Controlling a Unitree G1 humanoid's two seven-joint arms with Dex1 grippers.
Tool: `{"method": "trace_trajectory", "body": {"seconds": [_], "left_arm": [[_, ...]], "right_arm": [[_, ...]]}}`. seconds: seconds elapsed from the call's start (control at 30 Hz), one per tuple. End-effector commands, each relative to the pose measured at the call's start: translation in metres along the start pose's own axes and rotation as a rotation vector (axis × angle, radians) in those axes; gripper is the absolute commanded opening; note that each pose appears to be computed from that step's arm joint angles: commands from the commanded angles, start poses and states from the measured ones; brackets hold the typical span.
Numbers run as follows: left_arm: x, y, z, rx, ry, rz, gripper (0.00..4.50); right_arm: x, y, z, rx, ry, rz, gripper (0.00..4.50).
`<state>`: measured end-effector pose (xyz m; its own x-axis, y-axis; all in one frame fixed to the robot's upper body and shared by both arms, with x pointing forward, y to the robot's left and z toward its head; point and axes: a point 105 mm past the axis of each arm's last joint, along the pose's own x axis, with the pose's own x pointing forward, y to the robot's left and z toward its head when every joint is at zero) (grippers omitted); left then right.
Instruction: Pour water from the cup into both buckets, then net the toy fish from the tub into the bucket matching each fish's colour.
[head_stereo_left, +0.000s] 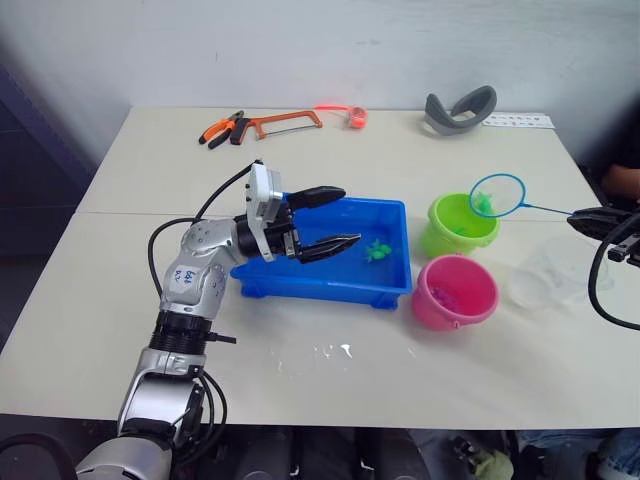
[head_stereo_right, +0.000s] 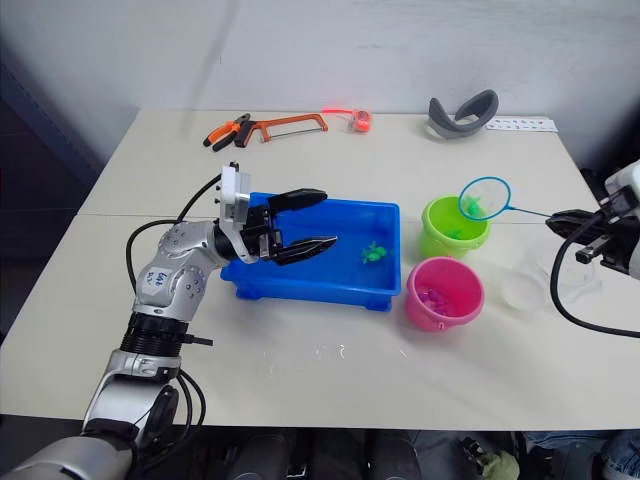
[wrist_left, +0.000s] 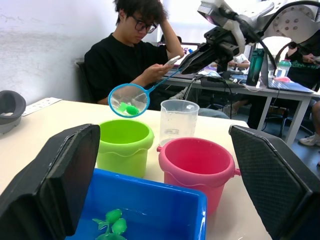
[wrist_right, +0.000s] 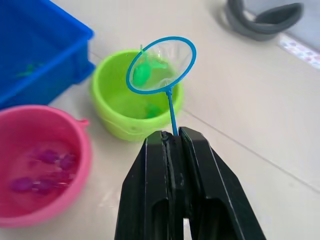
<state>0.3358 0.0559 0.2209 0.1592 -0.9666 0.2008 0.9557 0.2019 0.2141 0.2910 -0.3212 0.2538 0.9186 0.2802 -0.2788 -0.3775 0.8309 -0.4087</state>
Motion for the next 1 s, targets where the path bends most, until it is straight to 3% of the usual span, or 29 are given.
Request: {"method": "trace_trajectory", "body": {"seconds": [0.03,0.27,0.6,0.83,1.0], "left_arm": [[0.005,-0.001,0.007,0.047,-0.007,-0.024,4.49],[0.007,-0.002,0.004,0.047,0.001,-0.029,4.49],[0.002,-0.002,0.001,0.057,0.018,-0.04,4.49],[-0.003,0.003,0.001,0.076,0.037,-0.038,4.49],[-0.005,0.005,0.0,0.081,0.045,-0.035,4.49]], "right_arm": [[0.002,-0.007,0.001,-0.177,-0.006,-0.09,0.0],[0.011,0.004,-0.009,-0.396,-0.004,-0.087,0.0],[0.011,0.012,-0.002,-0.648,-0.063,-0.099,0.0],[0.013,0.019,0.003,-1.131,-0.072,-0.138,0.0],[0.016,0.028,-0.002,-1.317,-0.103,-0.138,0.0]]}}
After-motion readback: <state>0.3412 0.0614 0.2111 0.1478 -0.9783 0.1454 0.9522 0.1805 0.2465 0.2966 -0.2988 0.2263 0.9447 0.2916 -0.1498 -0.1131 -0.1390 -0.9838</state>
